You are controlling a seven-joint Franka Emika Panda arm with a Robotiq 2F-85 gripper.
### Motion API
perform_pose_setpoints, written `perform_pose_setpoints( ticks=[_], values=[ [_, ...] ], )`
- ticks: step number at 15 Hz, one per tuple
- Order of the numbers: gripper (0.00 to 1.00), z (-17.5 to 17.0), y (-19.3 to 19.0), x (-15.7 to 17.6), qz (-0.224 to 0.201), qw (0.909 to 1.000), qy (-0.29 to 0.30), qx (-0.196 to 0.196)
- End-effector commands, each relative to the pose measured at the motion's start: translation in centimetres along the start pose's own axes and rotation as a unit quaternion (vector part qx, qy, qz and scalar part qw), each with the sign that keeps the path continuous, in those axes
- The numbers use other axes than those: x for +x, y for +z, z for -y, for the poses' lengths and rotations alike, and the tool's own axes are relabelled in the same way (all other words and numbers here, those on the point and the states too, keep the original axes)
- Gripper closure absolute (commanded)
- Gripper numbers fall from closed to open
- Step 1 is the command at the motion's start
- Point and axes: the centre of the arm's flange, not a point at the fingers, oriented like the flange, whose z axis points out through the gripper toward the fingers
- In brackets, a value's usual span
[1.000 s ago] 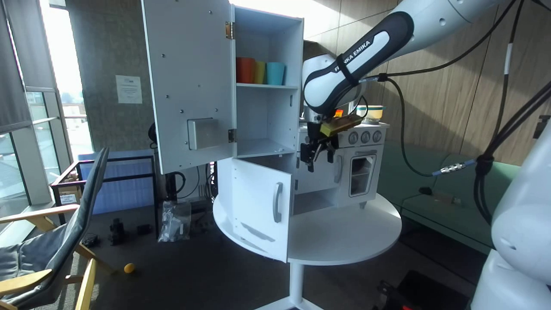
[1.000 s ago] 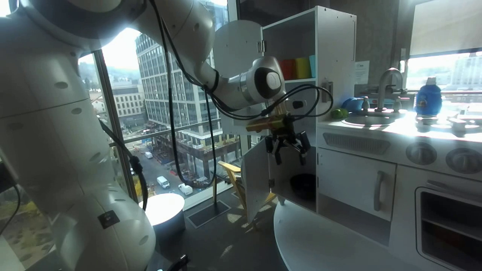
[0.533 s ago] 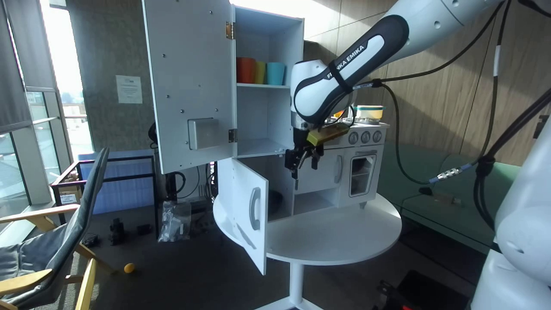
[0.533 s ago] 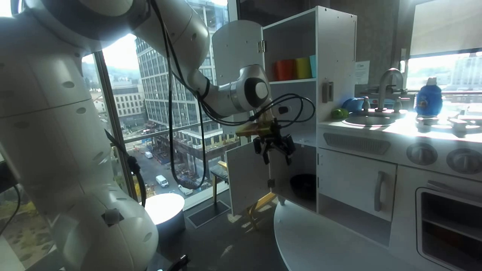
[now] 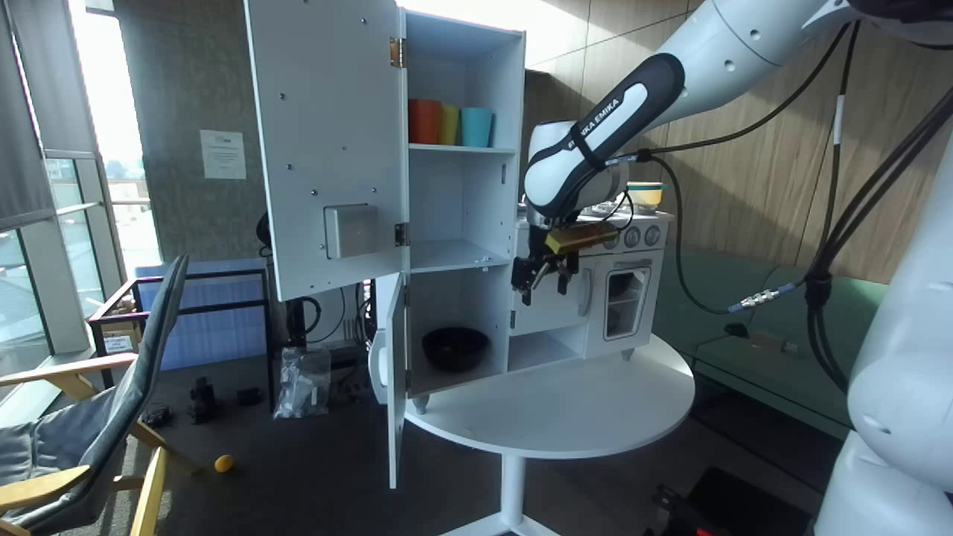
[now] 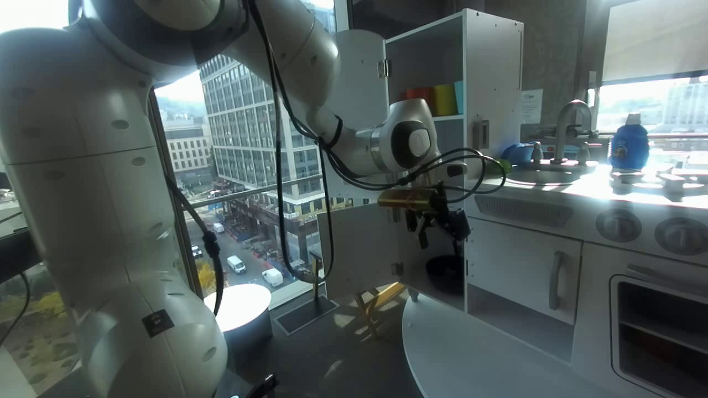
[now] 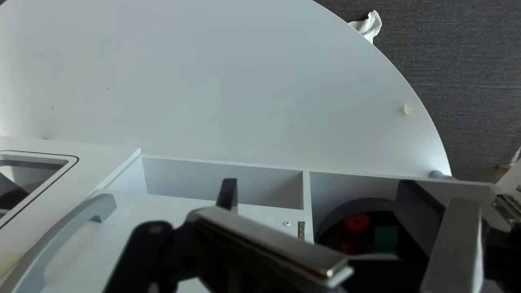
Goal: Open the top, bottom and middle cabinet doors
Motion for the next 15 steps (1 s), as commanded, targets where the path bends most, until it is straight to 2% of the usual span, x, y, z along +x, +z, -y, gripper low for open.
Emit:
perform_pose_setpoints(
  ticks=[1, 7, 12, 14, 15],
  values=[
    [0.0, -4.4, 0.0, 2.1, -0.023, 0.9967, 0.075, 0.024],
    [0.0, -10.2, 0.9, 2.5, -0.054, 0.9826, 0.178, 0.002],
    [0.0, -13.2, 2.1, 3.4, -0.071, 0.9658, 0.245, -0.043],
    [0.0, -14.0, 2.6, 4.0, -0.082, 0.9602, 0.259, -0.064],
    [0.0, -14.5, 3.0, 4.3, -0.089, 0.9608, 0.253, -0.071]
  ],
)
